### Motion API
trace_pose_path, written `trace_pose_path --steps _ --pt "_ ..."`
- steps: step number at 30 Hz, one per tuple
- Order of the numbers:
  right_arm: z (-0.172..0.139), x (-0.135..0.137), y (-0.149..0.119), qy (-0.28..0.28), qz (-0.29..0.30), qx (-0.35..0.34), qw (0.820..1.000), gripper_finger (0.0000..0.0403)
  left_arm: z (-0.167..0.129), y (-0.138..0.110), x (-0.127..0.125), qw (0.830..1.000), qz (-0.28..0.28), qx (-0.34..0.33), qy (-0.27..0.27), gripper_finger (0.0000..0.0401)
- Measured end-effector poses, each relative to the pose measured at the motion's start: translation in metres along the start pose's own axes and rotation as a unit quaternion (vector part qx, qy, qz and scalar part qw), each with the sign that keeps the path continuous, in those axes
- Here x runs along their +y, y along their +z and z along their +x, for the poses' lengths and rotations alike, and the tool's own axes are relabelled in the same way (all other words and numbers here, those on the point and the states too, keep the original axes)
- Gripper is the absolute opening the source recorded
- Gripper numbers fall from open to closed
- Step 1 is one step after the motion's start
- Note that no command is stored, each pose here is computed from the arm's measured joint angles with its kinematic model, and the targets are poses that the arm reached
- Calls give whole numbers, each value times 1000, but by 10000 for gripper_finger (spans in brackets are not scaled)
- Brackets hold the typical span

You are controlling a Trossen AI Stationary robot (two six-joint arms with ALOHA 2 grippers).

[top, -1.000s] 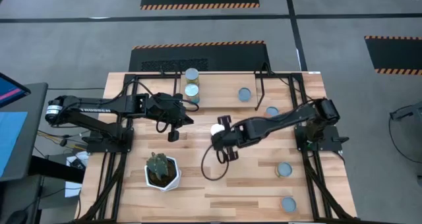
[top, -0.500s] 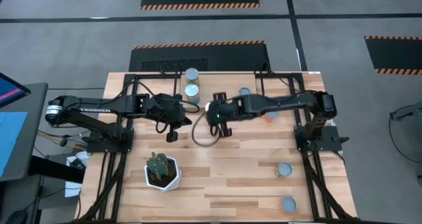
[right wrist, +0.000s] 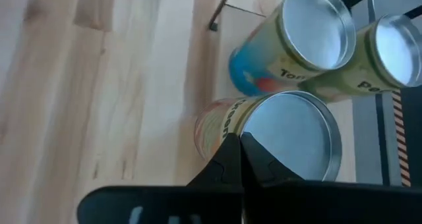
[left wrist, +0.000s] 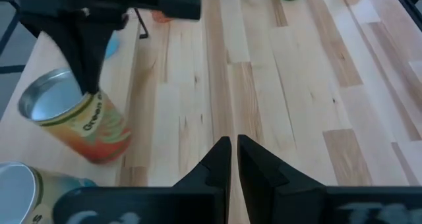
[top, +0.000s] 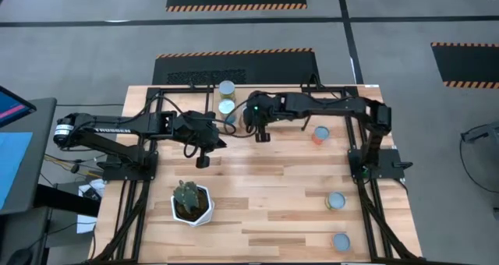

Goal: Pick and place cans onto a shelf
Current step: Put the canned green beans on the shelf

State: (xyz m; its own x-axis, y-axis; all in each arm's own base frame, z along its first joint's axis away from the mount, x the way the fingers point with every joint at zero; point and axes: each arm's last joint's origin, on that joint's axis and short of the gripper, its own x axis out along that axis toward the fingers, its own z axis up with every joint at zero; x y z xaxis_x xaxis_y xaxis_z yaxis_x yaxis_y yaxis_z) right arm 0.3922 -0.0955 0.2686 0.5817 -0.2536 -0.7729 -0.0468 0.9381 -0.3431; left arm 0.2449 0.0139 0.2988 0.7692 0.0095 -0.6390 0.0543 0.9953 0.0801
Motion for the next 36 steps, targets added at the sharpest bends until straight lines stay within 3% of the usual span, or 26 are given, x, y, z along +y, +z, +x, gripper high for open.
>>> trace_pose_path --steps 36 --pt "6 -22 -8 -31 17 1 999 66 0 0 0 1000 4 0 0 18"
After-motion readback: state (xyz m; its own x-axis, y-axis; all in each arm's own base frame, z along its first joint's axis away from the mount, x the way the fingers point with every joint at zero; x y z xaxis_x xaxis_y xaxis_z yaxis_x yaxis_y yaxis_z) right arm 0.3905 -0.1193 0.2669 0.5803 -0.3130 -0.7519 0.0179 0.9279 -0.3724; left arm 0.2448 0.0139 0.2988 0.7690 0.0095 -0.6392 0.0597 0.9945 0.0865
